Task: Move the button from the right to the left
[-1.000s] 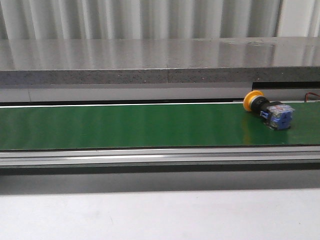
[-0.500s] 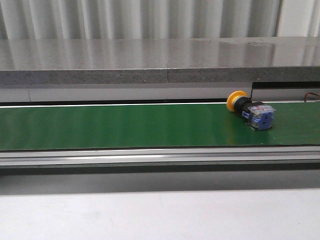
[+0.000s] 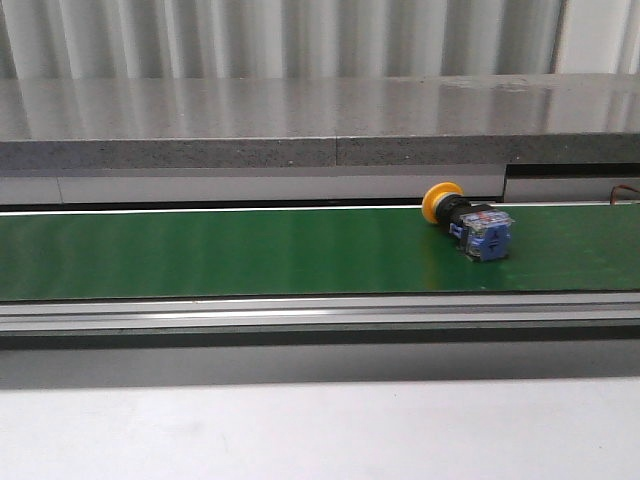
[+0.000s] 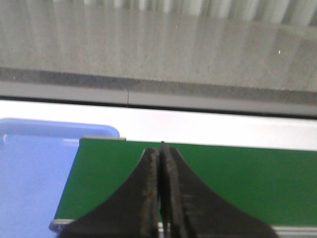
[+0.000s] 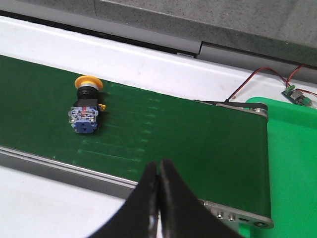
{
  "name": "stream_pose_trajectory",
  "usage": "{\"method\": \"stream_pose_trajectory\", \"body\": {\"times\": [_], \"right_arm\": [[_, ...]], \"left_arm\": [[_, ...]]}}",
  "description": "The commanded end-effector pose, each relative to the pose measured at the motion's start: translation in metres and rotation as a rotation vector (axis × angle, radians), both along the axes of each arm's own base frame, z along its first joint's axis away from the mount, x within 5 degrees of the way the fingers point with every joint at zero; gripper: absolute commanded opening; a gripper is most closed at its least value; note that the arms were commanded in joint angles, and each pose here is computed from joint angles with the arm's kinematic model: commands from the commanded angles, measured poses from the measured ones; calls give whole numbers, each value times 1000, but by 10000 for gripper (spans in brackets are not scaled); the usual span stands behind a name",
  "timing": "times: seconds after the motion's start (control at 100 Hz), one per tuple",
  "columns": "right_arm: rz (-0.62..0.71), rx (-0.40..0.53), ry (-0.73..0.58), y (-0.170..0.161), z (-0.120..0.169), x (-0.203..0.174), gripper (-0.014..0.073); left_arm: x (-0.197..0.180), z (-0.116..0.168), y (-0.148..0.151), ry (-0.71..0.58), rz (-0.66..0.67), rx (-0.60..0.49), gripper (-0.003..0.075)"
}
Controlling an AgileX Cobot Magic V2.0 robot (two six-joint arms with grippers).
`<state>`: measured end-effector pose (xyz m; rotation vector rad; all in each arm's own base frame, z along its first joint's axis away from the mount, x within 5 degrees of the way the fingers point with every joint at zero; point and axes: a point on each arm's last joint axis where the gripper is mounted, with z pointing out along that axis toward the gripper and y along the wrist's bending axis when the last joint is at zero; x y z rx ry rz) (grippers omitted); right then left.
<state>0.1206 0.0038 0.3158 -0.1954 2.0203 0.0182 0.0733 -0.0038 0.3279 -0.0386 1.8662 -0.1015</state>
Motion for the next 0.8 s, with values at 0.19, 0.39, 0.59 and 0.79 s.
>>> {"method": "stream_pose_trajectory", "body": {"times": [0.19,0.39,0.59,0.79], "right_arm": [[-16,11,-83,-1,13,1,-59],[-16,11,-83,-1,13,1,-59],[-16,11,-83,-1,13,1,-59],[-16,11,-83,-1,13,1,-59]], "left_arm": [[34,27,-4,199,-31,44,-20],[49,20,-5,266,-33,43,-20],[56,12,-6,336,-37,40,-20],[65,7,-8,365,-44,16,-17]]}}
